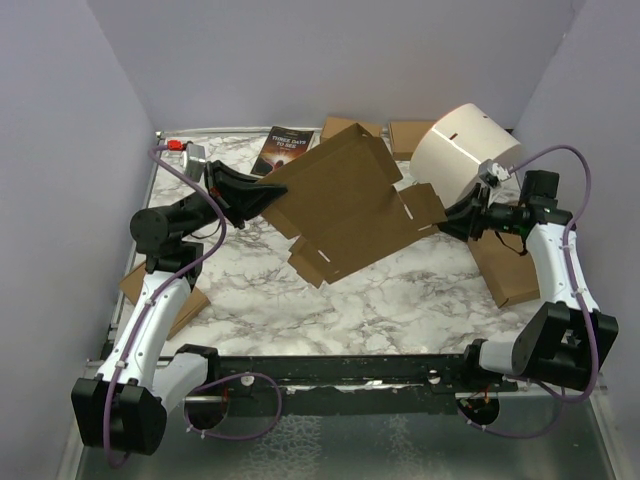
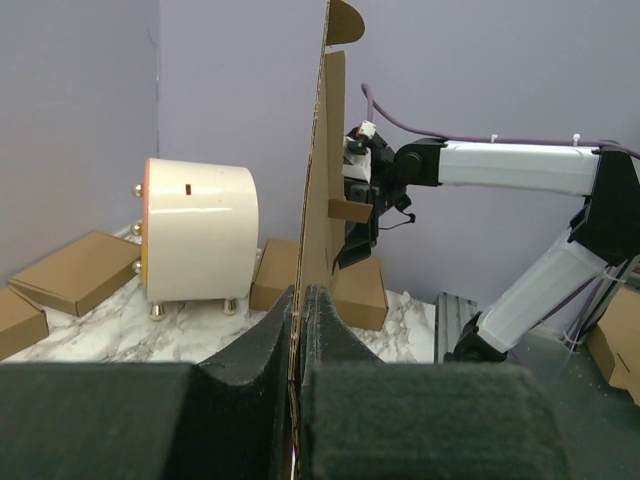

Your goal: Fold the paper box

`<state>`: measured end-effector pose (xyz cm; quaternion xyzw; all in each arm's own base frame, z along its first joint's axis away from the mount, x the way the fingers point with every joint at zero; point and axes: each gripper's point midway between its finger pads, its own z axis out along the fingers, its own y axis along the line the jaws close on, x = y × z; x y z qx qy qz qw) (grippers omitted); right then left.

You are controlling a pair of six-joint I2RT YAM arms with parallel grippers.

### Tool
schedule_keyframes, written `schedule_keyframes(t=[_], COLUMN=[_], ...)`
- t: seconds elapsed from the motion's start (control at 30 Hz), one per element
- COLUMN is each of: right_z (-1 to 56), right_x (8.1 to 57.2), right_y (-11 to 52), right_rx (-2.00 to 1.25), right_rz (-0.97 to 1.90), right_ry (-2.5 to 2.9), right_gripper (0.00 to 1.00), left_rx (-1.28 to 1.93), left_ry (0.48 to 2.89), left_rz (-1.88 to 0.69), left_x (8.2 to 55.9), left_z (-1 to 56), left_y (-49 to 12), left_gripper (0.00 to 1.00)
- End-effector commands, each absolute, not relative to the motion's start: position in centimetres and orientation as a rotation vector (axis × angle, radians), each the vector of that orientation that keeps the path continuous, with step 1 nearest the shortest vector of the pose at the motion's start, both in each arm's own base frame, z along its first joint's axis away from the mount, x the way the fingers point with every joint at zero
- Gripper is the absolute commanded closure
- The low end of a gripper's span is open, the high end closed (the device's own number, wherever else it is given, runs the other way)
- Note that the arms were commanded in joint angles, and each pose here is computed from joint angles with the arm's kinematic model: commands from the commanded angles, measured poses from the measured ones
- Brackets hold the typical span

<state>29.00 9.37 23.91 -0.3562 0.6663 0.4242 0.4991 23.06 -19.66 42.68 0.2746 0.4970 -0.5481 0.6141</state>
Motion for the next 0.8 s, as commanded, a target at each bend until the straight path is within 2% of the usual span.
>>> schedule_keyframes(t=[0.0,0.2,0.77], right_z=[25.4,25.9,24.2], right_x=[27.2,26.3,26.5], right_y=[10.5,10.9,10.7], right_rx=[-0.930,-0.958,-0.921], right_rz=[1.065,1.070,1.110], right_ry=[1.504,1.449,1.527], right_gripper=[0.69,0.63,0.63], left_rx=[0.648,0.639,0.663], left_ry=[1.096,1.118,1.140], left_rz=[-1.231,-1.203,-1.127], left_x=[22.8,23.6,24.6], left_z=[43.8,43.0,42.7], left_y=[-19.4,-19.3,-19.1], left_gripper=[1.00,1.00,1.00])
